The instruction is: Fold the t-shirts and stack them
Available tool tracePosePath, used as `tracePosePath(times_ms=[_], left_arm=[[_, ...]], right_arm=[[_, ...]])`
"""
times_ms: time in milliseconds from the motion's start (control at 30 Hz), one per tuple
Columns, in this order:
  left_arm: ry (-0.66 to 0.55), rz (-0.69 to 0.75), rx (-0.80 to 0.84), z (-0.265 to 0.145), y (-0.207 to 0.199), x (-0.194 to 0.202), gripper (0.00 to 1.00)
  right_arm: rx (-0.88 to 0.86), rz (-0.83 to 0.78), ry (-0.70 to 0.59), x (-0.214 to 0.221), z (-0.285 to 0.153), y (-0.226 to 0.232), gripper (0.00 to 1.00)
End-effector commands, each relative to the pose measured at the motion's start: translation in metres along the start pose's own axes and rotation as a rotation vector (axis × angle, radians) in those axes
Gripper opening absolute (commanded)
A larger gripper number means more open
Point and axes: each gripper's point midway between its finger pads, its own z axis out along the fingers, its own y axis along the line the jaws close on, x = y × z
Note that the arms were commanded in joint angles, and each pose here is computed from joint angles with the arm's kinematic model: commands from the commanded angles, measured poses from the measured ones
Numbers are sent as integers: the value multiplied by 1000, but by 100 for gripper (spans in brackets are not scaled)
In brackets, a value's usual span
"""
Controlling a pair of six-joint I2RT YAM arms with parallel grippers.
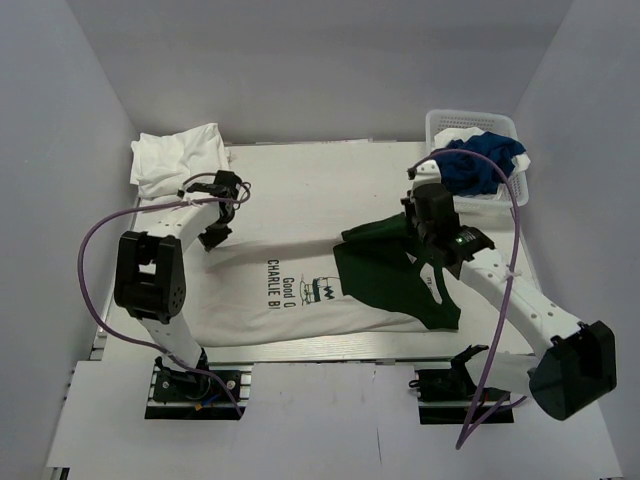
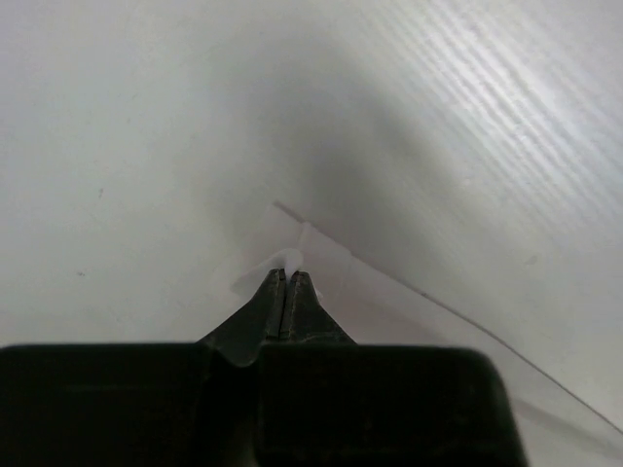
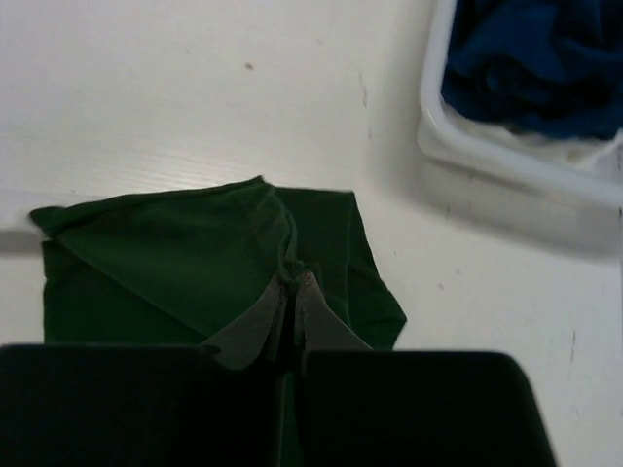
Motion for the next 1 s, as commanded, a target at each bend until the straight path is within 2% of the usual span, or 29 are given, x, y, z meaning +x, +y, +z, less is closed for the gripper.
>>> tracePosePath(times_ms=[0, 33, 167, 433, 600, 700, 733, 767, 800, 833, 867, 933, 967], left_arm=[[-50, -45, -40, -14, 22, -1, 0], [-48, -52, -25, -14, 21, 0, 0], [-48, -80, 30, -19, 21, 6, 0], [-3, -91, 76, -23, 28, 26, 0], [41, -108, 38, -14, 39, 47, 0], [68, -132, -14, -9, 50, 61, 2], [90, -123, -46, -9, 59, 69, 26], [106, -128, -70, -8, 62, 74, 37], [114, -120, -81, -10, 65, 74, 53], [145, -95, -109, -13, 74, 81, 70], [150, -112, -120, -16, 75, 81, 84], [154, -126, -94, -26, 74, 76, 91], [142, -139, -76, -30, 73, 71, 97]], right_arm=[[124, 26, 117, 40, -20, -23, 0], [140, 77, 126, 45, -23, -24, 0], [187, 111, 175, 63, -37, -33, 0], [168, 163, 287, 106, -59, -28, 0], [223, 166, 376, 139, -70, -34, 0], [158, 259, 386, 140, -70, -18, 0], [159, 279, 405, 146, -72, -16, 2], [133, 292, 438, 156, -75, -11, 22], [120, 332, 464, 162, -79, -5, 31], [118, 331, 499, 174, -81, -4, 36], [103, 330, 523, 183, -86, -3, 49], [106, 334, 519, 188, -90, -5, 56], [75, 346, 475, 178, -84, 0, 60]])
